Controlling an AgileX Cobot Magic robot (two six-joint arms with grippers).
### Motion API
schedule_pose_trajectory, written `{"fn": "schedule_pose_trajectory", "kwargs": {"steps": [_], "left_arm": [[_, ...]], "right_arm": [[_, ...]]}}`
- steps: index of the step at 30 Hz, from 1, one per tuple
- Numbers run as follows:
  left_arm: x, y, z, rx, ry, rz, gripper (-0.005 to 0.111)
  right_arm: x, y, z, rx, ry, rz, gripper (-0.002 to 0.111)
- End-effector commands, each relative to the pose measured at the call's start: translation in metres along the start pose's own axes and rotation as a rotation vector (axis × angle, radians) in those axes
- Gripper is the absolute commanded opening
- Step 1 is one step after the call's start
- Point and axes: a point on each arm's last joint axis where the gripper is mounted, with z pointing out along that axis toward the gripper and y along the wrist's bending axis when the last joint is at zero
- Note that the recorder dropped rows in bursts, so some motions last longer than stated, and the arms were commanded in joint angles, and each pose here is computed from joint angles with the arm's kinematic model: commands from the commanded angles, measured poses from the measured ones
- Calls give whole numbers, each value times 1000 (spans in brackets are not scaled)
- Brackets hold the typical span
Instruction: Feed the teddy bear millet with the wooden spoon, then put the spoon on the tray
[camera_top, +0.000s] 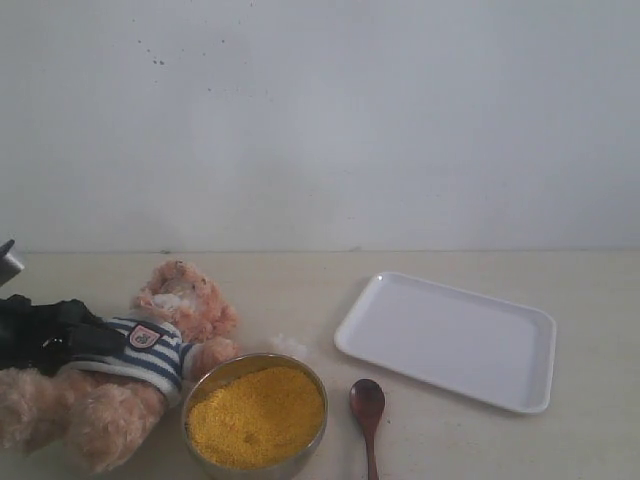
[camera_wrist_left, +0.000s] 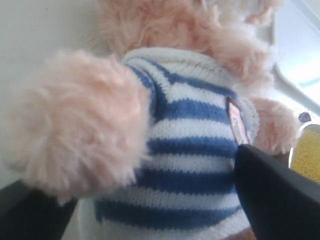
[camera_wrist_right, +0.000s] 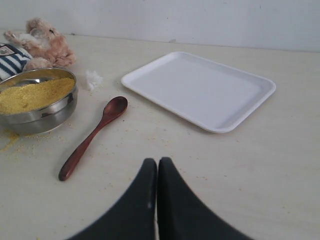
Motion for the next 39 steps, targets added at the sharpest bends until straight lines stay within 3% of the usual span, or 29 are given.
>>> {"fn": "schedule_pose_trajectory", "kwargs": {"steps": [1, 7, 12, 14, 16, 18, 22, 26, 34, 39], "left_arm": [[5, 10, 11, 13, 1, -19, 77], [12, 22, 29, 43, -27, -65, 92], [9, 21, 33, 97, -78, -117, 91], [9, 20, 35, 145, -101, -140, 71], [13, 24, 40, 147, -84, -161, 29], [14, 21, 40, 176, -75, -155, 5], [7, 13, 17, 324, -117, -149, 4], [6, 9, -17, 386, -177, -152, 4], [42, -12, -83, 327, -248, -159, 4], [79, -45, -102, 320, -222, -143, 4]], "right_arm": [[-1, 0, 0, -1, -10, -4, 0], [-1, 0, 0, -1, -10, -4, 0], [-1, 0, 0, -1, -10, -4, 0], [-1, 0, 0, -1, -10, -4, 0], [-1, 0, 0, -1, -10, -4, 0], [-1, 0, 0, -1, -10, -4, 0], [-1, 0, 0, -1, -10, -4, 0], [-1, 0, 0, -1, -10, -4, 0], [-1, 0, 0, -1, -10, -4, 0], [-1, 0, 0, -1, -10, -4, 0]]}}
